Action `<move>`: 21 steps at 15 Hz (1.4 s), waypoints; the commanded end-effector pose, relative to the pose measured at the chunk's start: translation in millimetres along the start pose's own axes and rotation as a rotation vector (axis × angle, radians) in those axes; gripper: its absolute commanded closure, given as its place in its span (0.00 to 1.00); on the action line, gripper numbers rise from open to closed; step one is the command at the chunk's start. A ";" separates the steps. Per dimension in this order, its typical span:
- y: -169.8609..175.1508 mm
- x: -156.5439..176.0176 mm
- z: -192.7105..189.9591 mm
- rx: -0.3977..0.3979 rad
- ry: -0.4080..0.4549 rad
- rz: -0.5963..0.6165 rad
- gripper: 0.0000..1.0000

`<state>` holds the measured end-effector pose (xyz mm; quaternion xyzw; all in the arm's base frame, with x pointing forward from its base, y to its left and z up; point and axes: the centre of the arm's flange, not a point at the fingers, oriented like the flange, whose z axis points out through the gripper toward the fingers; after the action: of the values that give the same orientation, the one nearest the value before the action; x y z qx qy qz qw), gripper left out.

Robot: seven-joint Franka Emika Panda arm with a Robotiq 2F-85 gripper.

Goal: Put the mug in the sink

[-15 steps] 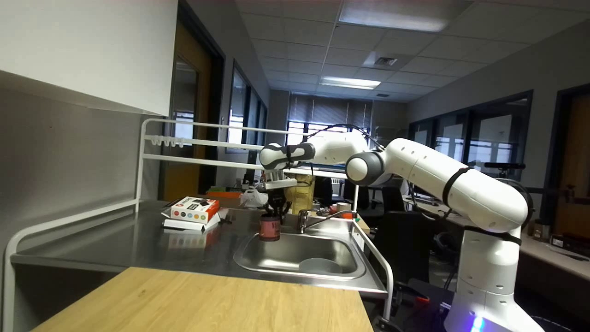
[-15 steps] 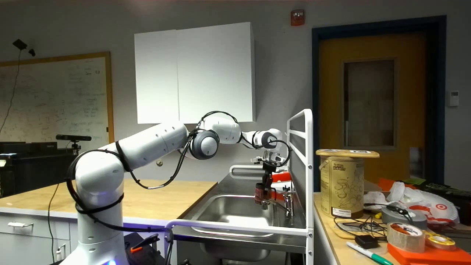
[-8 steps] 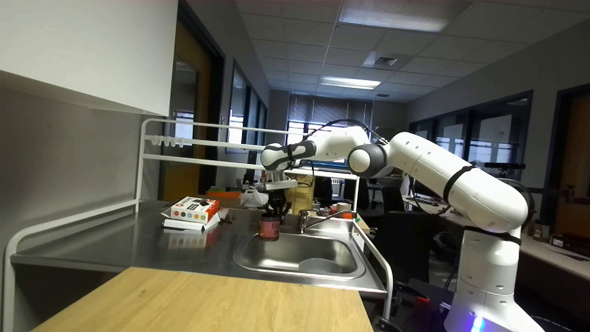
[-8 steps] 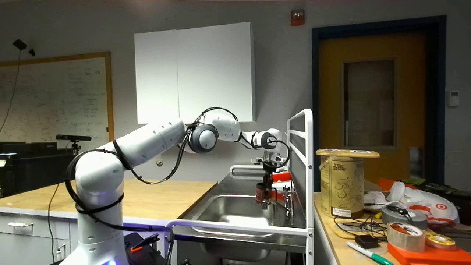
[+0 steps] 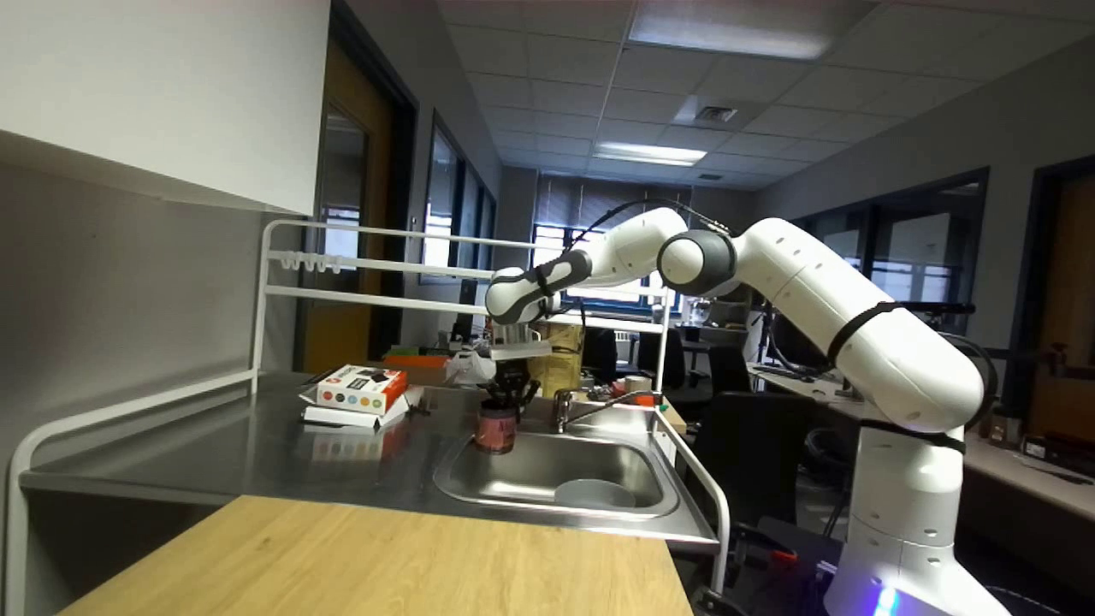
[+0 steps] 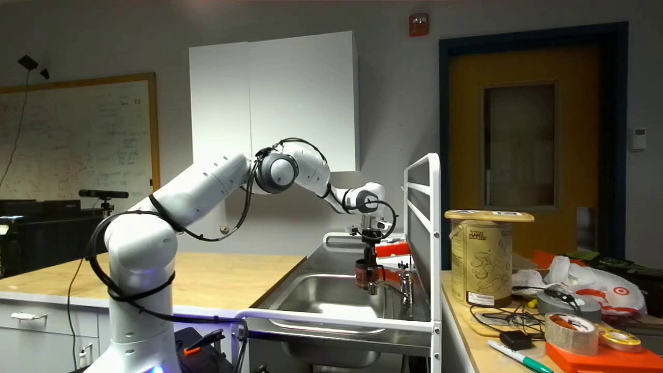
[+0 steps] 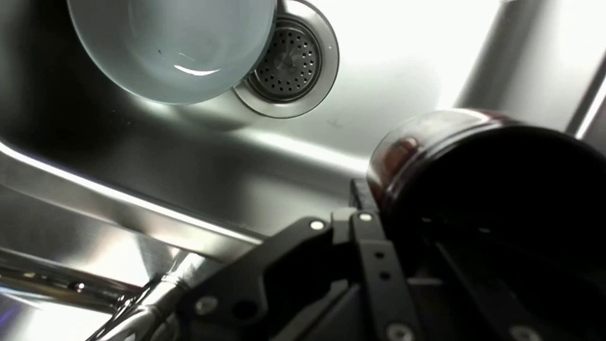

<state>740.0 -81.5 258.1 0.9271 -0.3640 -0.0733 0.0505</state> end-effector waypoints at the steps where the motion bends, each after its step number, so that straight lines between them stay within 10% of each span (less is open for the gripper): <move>1: 24.5 -73.8 30.2 -0.003 0.006 0.042 0.98; 19: 53.6 -150.3 123.6 0.033 -0.071 0.168 0.98; 20: 54.4 -150.9 123.7 0.027 -0.075 0.165 0.65; 21: 55.1 -150.8 124.2 0.023 -0.076 0.161 0.64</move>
<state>581.6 -25.4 139.1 0.8904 -0.4433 -0.0938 0.0428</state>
